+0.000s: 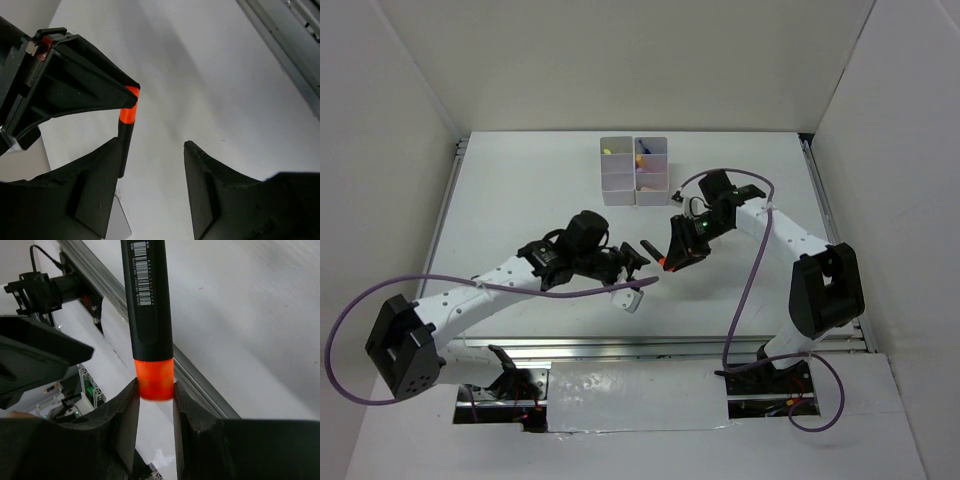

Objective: Sort the stationery into containers
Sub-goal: Pass the stationery from the right arm to the left

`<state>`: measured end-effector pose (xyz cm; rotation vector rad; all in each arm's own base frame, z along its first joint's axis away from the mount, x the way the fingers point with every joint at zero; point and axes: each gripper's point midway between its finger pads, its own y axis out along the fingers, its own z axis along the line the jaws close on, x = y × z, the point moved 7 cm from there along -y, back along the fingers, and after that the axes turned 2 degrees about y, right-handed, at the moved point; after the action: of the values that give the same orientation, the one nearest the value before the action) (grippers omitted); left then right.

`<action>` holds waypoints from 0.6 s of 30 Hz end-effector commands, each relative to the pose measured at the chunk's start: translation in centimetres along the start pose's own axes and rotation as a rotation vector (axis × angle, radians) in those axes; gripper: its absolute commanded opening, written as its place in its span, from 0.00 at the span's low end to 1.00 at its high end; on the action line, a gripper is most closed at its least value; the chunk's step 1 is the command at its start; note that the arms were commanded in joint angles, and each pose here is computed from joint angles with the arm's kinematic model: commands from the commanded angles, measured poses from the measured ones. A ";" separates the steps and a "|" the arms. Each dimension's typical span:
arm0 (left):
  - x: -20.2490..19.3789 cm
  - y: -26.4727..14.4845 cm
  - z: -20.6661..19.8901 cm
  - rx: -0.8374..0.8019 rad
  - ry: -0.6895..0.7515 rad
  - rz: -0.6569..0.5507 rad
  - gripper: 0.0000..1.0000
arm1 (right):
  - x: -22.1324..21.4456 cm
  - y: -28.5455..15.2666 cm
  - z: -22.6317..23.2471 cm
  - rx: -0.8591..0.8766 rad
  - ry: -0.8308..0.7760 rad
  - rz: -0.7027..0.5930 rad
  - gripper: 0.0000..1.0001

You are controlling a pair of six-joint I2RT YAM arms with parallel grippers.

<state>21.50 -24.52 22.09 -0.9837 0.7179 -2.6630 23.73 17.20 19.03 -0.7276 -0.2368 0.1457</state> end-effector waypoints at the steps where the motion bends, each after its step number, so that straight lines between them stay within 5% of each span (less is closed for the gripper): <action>1: -0.1 0.7 2.4 0.063 0.074 0.057 0.64 | -1.0 -0.4 1.6 0.047 -0.019 0.014 0.00; 18: -1.9 4.1 3.8 0.066 0.073 0.207 0.57 | -0.9 0.5 2.3 0.085 0.004 0.060 0.00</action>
<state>24.62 -27.61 19.76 -0.8081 0.7641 -2.5043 22.71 18.42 19.42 -0.6833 -0.2180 0.1915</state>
